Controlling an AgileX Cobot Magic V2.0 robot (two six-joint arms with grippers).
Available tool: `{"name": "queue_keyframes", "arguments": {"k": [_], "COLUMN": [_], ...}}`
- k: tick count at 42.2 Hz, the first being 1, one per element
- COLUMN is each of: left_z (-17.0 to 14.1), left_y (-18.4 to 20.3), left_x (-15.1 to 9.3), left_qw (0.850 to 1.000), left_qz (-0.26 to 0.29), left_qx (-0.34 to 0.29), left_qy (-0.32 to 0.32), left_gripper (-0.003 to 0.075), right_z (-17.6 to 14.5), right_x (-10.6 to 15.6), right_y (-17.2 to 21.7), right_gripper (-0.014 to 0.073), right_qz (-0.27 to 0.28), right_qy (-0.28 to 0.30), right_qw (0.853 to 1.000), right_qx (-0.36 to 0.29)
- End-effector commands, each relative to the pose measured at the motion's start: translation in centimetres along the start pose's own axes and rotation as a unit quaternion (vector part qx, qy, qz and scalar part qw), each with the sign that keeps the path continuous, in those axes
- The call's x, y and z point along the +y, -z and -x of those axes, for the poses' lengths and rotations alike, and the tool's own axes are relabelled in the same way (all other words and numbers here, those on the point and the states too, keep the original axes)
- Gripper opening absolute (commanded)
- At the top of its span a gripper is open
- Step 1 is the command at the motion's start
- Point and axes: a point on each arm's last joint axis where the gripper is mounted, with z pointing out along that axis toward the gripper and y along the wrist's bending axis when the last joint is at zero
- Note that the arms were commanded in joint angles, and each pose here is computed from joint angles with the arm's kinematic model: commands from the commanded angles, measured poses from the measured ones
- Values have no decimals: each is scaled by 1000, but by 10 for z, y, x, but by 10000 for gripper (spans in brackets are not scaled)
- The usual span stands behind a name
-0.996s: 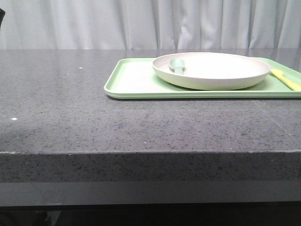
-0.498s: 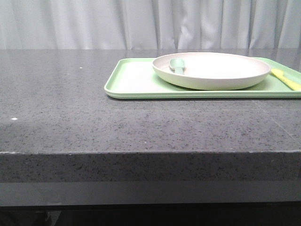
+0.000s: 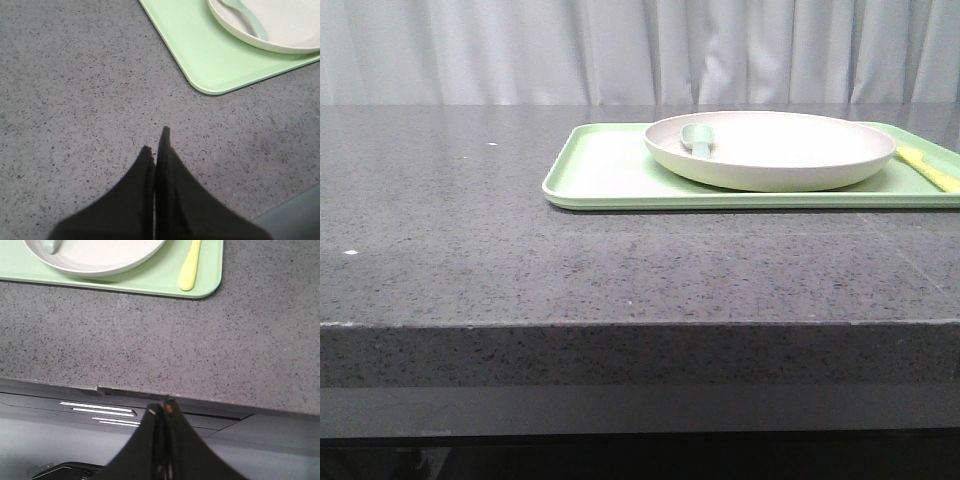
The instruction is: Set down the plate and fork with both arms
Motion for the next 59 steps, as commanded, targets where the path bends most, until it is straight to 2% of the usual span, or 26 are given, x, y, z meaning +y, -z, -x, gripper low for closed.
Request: {"name": "queue_keyframes", "arguments": {"k": [1,7,9,14,22,28,35,36,38,44,59], "left_z": [14,8,3,-20,-79,-122,-161,-164,-166,-169,-168], "left_y": [8,16,22,30,40,39,34,34,35,40,41], "left_x": [0,0,5,19,34,31,28,28,26,23,24], "left_qw": [999,998,995,987,960,937,912,909,915,906,904], "left_qz": [4,8,35,88,183,211,216,214,208,210,212], "left_qx": [-53,-70,-90,-137,-212,-278,-346,-353,-343,-364,-368], "left_qy": [9,1,-18,-1,28,25,43,48,53,45,44], "left_gripper": [-18,-18,-18,-18,-18,-18,-18,-18,-18,-18,-18], "right_z": [10,9,9,9,9,9,9,9,9,9,9], "right_x": [0,0,0,0,0,0,0,0,0,0,0], "right_y": [5,5,5,5,5,5,5,5,5,5,5], "right_gripper": [-68,-68,-68,-68,-68,-68,-68,-68,-68,-68,-68], "right_qz": [-2,-2,-1,-2,-2,-2,-2,-2,-2,-2,-2], "right_qy": [2,2,2,2,2,2,2,2,2,2,2], "right_qw": [999,999,999,999,999,999,999,999,999,999,999], "right_qx": [-43,-42,-40,-41,-41,-41,-41,-41,-40,-40,-37]}}
